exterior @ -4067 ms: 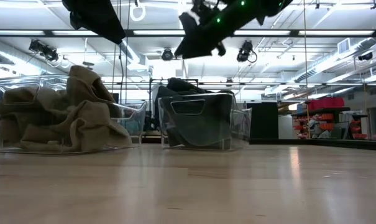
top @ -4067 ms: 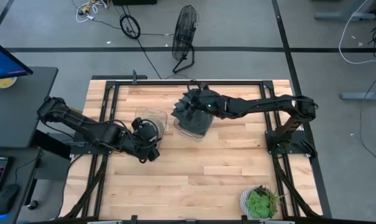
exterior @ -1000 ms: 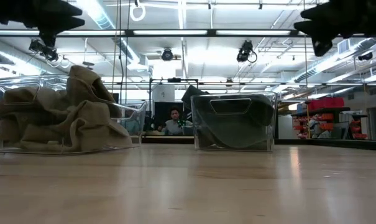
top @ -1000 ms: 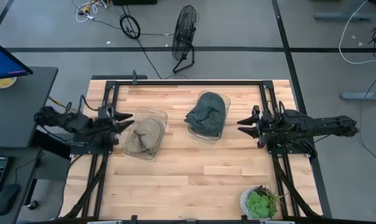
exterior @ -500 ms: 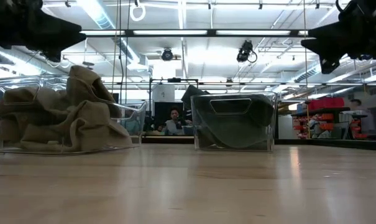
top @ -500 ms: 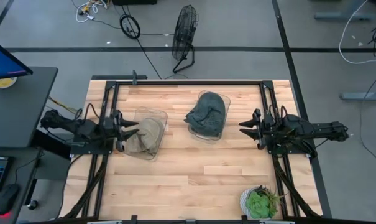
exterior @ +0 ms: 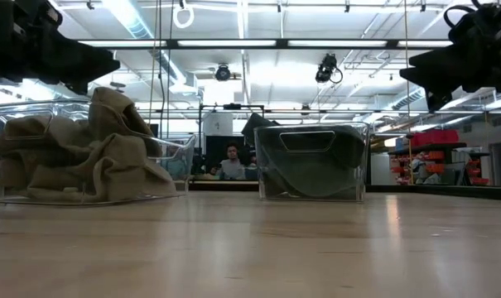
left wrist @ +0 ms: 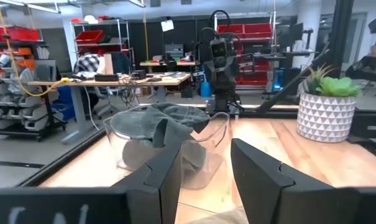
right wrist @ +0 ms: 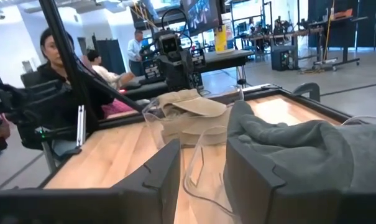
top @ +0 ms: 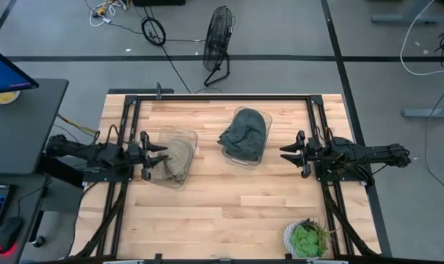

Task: Pick & Place hat
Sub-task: Return to Home Position

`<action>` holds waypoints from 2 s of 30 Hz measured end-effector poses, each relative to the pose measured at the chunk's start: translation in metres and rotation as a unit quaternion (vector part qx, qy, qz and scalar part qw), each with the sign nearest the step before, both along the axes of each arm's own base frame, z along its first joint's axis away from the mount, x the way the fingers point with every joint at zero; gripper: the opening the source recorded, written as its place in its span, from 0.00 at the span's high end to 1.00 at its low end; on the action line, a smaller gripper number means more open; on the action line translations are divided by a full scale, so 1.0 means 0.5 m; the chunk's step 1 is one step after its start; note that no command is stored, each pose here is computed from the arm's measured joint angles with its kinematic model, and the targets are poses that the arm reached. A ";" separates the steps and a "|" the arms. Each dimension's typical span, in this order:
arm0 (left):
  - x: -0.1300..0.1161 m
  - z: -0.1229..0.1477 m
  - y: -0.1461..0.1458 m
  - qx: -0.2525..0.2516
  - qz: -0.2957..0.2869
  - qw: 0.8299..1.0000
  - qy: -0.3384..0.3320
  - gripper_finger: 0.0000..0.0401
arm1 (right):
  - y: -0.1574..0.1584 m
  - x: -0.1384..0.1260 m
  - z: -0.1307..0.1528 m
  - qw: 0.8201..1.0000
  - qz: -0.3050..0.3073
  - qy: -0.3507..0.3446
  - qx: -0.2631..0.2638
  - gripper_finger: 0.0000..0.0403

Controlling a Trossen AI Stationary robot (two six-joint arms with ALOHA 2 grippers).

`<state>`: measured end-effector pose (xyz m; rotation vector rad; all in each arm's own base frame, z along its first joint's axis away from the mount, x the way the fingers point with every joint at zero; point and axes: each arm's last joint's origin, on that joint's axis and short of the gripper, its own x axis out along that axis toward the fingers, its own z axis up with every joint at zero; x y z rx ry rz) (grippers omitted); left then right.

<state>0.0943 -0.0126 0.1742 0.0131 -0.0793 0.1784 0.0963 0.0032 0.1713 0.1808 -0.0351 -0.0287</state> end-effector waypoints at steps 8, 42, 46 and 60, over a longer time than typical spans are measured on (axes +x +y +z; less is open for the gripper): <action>0.000 -0.001 0.001 -0.074 -0.004 0.997 -0.012 0.65 | 0.000 0.000 0.000 1.000 0.003 0.000 0.012 0.67; 0.000 -0.001 0.001 -0.079 -0.004 0.997 -0.013 0.65 | 0.000 0.000 0.001 1.000 0.002 0.000 0.011 0.67; 0.000 -0.002 0.001 -0.079 -0.004 0.997 -0.013 0.65 | 0.000 0.000 0.001 1.000 0.002 0.000 0.011 0.67; 0.000 -0.002 0.001 -0.079 -0.004 0.997 -0.012 0.65 | 0.000 0.000 0.001 1.000 0.002 0.000 0.011 0.67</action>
